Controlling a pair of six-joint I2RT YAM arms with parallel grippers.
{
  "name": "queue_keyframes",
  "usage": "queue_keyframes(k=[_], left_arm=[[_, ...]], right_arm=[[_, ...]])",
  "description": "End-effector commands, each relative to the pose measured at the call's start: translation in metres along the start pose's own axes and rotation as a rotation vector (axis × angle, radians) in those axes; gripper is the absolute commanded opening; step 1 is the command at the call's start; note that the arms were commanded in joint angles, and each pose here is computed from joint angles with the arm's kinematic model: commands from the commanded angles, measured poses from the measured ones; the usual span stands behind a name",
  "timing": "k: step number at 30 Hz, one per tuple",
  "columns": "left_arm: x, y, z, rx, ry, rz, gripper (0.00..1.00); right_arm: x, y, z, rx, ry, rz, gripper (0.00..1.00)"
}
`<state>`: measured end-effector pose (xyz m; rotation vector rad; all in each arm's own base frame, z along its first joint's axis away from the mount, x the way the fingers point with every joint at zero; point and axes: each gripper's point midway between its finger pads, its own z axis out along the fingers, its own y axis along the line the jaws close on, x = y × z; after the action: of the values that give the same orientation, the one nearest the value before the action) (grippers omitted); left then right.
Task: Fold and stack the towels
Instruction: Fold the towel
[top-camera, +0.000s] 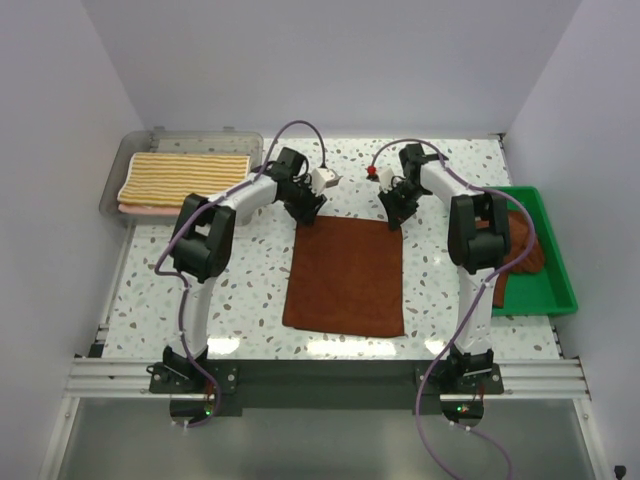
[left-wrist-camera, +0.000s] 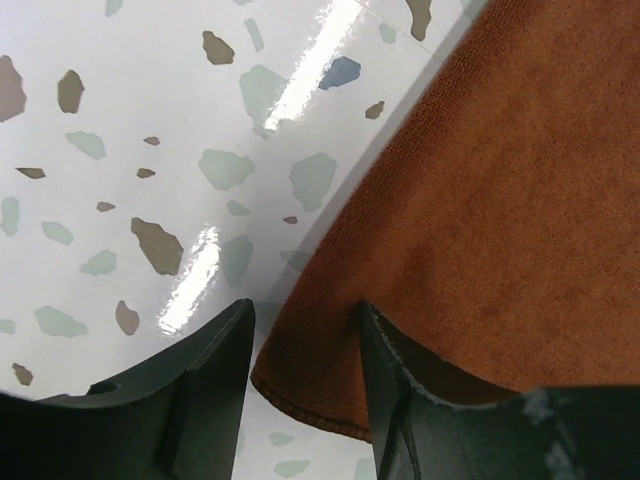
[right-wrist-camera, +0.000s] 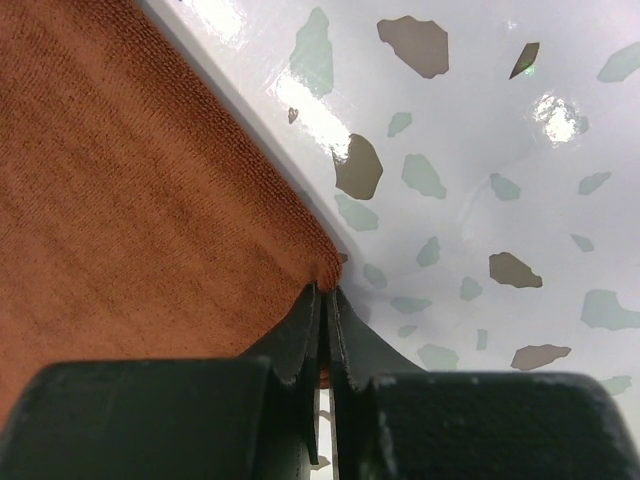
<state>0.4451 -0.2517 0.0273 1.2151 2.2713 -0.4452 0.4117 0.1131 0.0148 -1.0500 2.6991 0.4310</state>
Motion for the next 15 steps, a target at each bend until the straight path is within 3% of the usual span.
queue_keyframes(k=[1,15], left_arm=[[0.016,-0.007,0.003,0.045,0.021,-0.036,0.5],[0.067,-0.007,0.011,0.057,0.159,-0.09,0.34]], right_arm=[[0.022,0.007,0.014,-0.025,0.071,0.022,0.01],[0.021,-0.005,0.013,0.055,0.053,0.029,0.0]])
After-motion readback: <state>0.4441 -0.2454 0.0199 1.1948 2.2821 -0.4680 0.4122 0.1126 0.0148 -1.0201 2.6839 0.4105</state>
